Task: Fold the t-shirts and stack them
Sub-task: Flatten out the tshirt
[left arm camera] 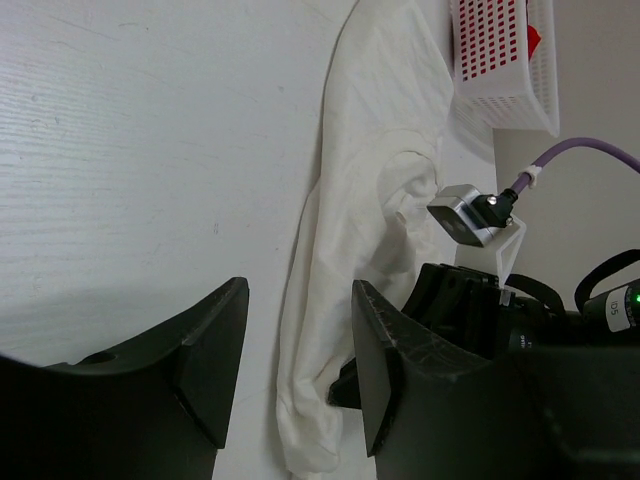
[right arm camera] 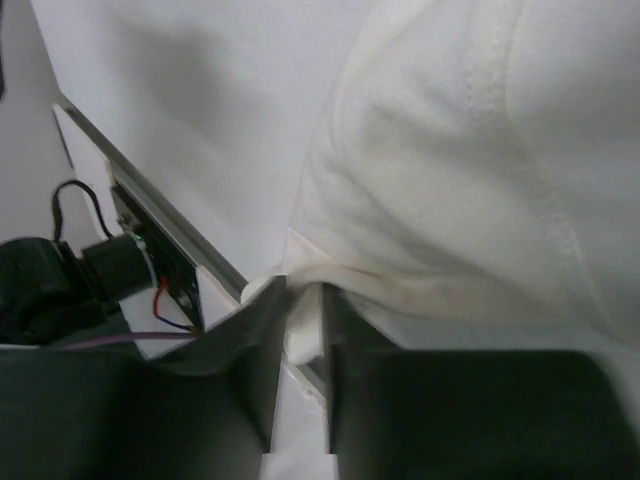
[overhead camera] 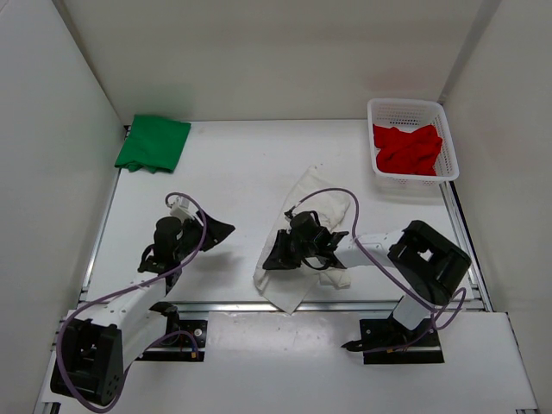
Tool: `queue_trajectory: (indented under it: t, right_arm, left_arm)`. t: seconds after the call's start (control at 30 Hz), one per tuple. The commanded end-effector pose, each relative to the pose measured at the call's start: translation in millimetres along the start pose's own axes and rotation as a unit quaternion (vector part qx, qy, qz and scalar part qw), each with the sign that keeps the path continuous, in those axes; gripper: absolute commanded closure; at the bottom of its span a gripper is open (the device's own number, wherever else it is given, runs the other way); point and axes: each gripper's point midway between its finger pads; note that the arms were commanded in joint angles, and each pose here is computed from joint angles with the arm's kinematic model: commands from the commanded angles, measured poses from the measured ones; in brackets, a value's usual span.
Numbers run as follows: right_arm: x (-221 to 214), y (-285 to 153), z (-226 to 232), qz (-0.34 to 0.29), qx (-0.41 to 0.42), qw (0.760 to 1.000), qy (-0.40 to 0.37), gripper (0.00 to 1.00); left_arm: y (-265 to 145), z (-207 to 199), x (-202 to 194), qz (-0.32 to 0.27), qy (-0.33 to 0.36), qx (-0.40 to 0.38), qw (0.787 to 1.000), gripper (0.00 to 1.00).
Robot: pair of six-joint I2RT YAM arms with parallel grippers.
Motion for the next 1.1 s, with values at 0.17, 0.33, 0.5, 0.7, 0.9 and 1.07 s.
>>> queue_trajectory:
  t: [0.17, 0.33, 0.5, 0.7, 0.9, 1.07]
  right_arm:
    - [46.6, -10.5, 54.4, -0.042, 0.047, 0.995, -0.081, 1.00]
    - [155.6, -61.3, 159.6, -0.113, 0.098, 0.971, -0.188, 1.00]
    - [237.2, -188.6, 330.5, -0.245, 0.166, 0.893, -0.340, 1.00]
    - [227.6, -327.6, 348.6, -0.307, 0.214, 0.852, -0.367, 1.00]
    - [183.2, -351.6, 186.9, -0.354, 0.164, 0.869, -0.305, 0.99]
    - [142.1, -294.6, -5.1, -0.310, 0.082, 0.936, -0.144, 1.00]
  left_arm:
    - [-3.9, -5.7, 6.2, -0.009, 0.005, -0.016, 1.000, 0.44]
    - [-6.5, -9.6, 34.8, -0.038, -0.011, -0.025, 0.999, 0.44]
    - [-15.2, -19.1, 64.7, -0.068, -0.011, -0.028, 0.997, 0.44]
    - [-28.1, -18.3, 104.2, -0.105, -0.014, -0.020, 0.994, 0.44]
    - [-44.8, -9.6, 134.6, -0.133, -0.007, 0.008, 0.991, 0.44]
    - [-47.5, 15.5, 131.2, -0.143, -0.021, 0.042, 0.989, 0.45]
Point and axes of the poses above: each gripper's point midway between its finger pads, its own y axis out along the fingers, its own z axis along the line the jaws close on, x = y × z, and after that the axes turned 1 degree about -y, right-handed
